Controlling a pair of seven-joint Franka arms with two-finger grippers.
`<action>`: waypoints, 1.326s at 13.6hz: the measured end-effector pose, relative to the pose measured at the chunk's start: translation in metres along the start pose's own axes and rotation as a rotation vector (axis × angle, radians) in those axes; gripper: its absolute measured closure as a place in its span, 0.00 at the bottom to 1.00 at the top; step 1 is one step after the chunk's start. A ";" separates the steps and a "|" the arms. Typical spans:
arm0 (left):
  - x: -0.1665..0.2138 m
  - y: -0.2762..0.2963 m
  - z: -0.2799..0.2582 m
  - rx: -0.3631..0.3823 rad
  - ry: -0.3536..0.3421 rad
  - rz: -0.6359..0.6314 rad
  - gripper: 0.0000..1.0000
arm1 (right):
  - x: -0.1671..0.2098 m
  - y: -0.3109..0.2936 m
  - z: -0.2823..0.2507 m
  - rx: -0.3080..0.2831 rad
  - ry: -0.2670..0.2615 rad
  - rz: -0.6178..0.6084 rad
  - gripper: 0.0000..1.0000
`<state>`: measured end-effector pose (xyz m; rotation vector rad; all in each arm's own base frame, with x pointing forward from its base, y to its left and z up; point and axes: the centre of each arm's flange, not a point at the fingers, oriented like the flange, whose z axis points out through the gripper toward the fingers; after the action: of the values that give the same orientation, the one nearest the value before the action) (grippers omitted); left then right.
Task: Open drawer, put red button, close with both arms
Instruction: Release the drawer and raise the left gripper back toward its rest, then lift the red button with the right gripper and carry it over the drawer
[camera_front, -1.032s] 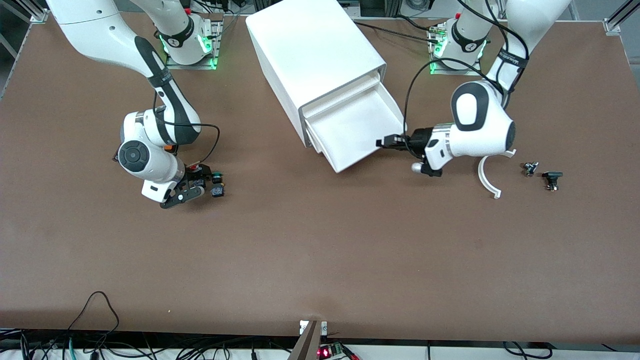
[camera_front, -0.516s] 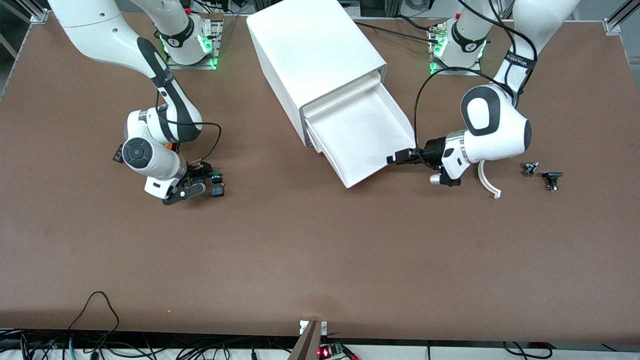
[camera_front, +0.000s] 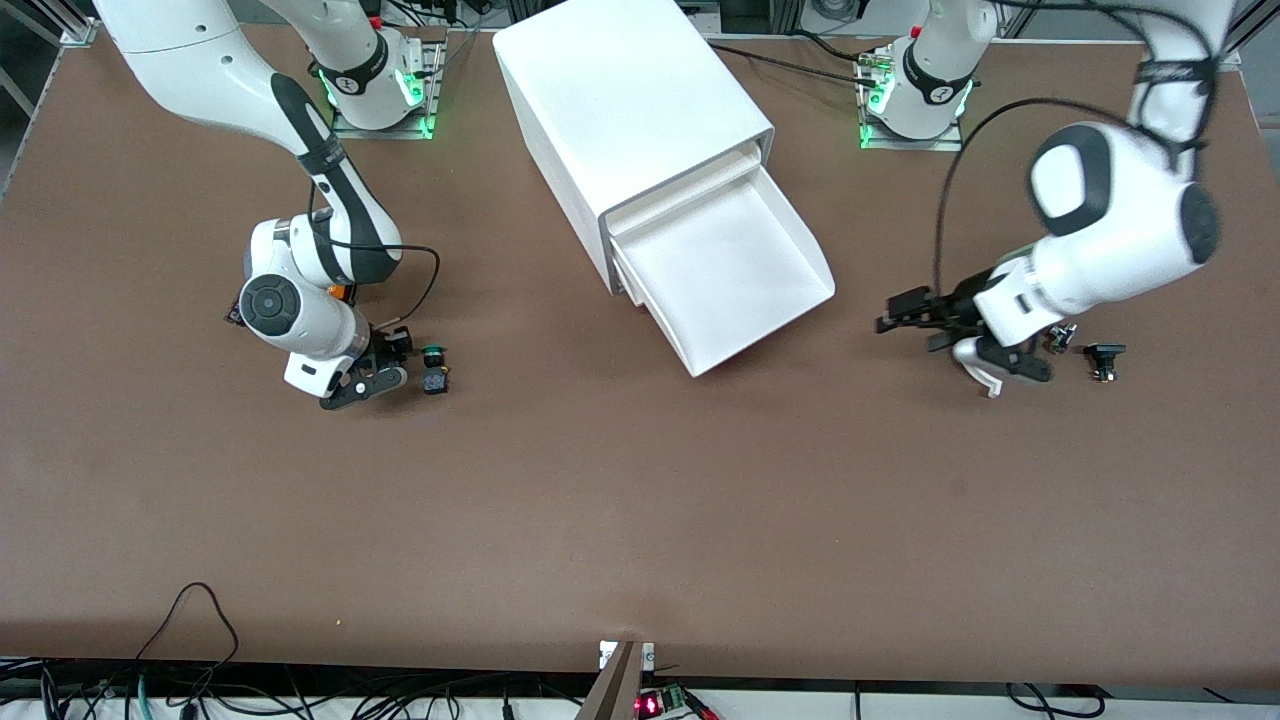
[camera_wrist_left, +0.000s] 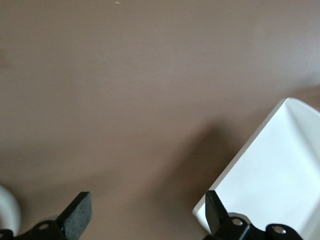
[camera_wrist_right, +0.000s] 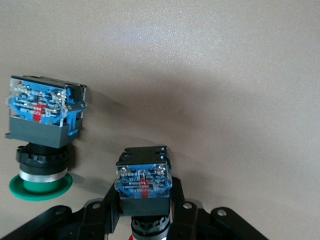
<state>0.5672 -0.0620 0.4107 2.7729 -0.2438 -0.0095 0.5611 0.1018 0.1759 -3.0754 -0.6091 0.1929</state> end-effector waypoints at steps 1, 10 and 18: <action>-0.002 -0.005 -0.028 0.056 -0.025 0.028 0.00 | 0.002 -0.002 -0.001 0.000 0.005 -0.003 0.57; -0.029 -0.012 -0.165 0.362 -0.112 0.071 0.00 | 0.040 -0.005 -0.105 -0.026 0.138 -0.021 0.57; -0.032 -0.012 -0.164 0.363 -0.112 -0.024 0.00 | 0.070 -0.036 -0.275 0.019 0.182 -0.057 0.57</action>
<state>0.5441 0.0115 0.5598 3.1413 -0.2630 -0.1400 0.6445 0.1679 0.4416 -3.0068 -0.6798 -0.0804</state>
